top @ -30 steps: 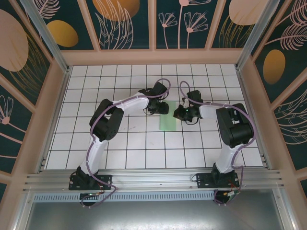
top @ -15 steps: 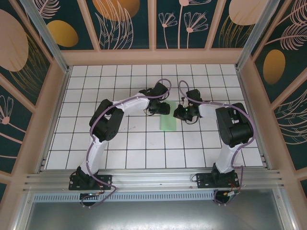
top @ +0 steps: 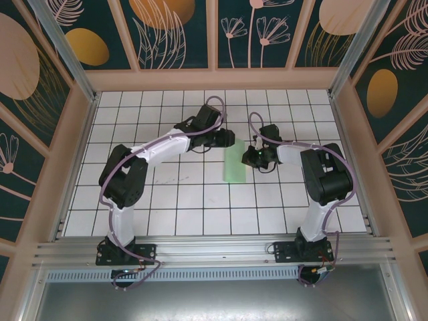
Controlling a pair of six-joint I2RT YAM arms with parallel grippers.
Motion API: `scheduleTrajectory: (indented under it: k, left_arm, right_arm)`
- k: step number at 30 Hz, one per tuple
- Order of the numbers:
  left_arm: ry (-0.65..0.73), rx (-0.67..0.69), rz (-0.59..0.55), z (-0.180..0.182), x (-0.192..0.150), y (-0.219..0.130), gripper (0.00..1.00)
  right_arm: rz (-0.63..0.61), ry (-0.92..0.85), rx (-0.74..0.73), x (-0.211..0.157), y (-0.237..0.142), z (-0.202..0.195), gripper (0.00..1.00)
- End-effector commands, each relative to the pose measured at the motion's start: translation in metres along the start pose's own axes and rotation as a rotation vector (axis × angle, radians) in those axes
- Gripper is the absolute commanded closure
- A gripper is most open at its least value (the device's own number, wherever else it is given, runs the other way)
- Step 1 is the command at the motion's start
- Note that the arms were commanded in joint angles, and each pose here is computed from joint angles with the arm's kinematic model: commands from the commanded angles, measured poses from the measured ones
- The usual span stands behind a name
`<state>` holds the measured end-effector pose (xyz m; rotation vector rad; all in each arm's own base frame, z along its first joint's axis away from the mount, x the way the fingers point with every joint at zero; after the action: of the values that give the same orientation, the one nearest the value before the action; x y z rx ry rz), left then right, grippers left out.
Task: Fold a paper plane with a square sheet of paper (fold left side to right side)
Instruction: First fold the square sheet of paper in half at the center of the table.
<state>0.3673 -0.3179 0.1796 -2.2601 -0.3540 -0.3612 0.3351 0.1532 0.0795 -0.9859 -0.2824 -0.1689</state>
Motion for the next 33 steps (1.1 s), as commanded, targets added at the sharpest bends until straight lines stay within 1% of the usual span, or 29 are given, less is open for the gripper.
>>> scheduleTrajectory:
  k: [1,4,11,17,27,33]
  left_arm:
    - [-0.045,-0.133,0.128,0.003,-0.019,0.025,0.63]
    - [-0.067,-0.148,0.173,0.009,-0.027,0.036,0.67]
    - [-0.088,-0.102,0.222,0.030,-0.042,0.053,0.69]
    - [-0.079,0.007,0.237,0.053,-0.052,0.062,0.69]
    - [-0.093,0.059,0.239,0.073,-0.057,0.065,0.70]
    - [-0.104,0.076,0.235,0.085,-0.059,0.057,0.70]
  right_arm:
    - [0.065,0.019,-0.066,-0.013,0.012,-0.013,0.88]
    - [0.067,0.019,-0.069,-0.013,0.012,-0.014,0.88]
    - [0.071,0.019,-0.070,-0.014,0.013,-0.014,0.88]
    - [0.078,0.017,-0.082,-0.015,0.013,-0.015,0.88]
    - [0.095,0.012,-0.103,-0.017,0.013,-0.018,0.88]
    - [0.101,0.011,-0.112,-0.018,0.014,-0.019,0.88]
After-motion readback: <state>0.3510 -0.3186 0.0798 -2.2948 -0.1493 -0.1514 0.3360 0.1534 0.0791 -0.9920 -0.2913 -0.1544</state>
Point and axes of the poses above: each hand's point on the last joint's axis, 136 mm out from that joint toward the fingers, its own y axis out along the fingers, its own z axis along the line the jaws close on, x = y × z, the point moved 8 cm from there along -y, back along the fingers, and after that the axes turned 11 degrees about -y, right-handed, at the moved point
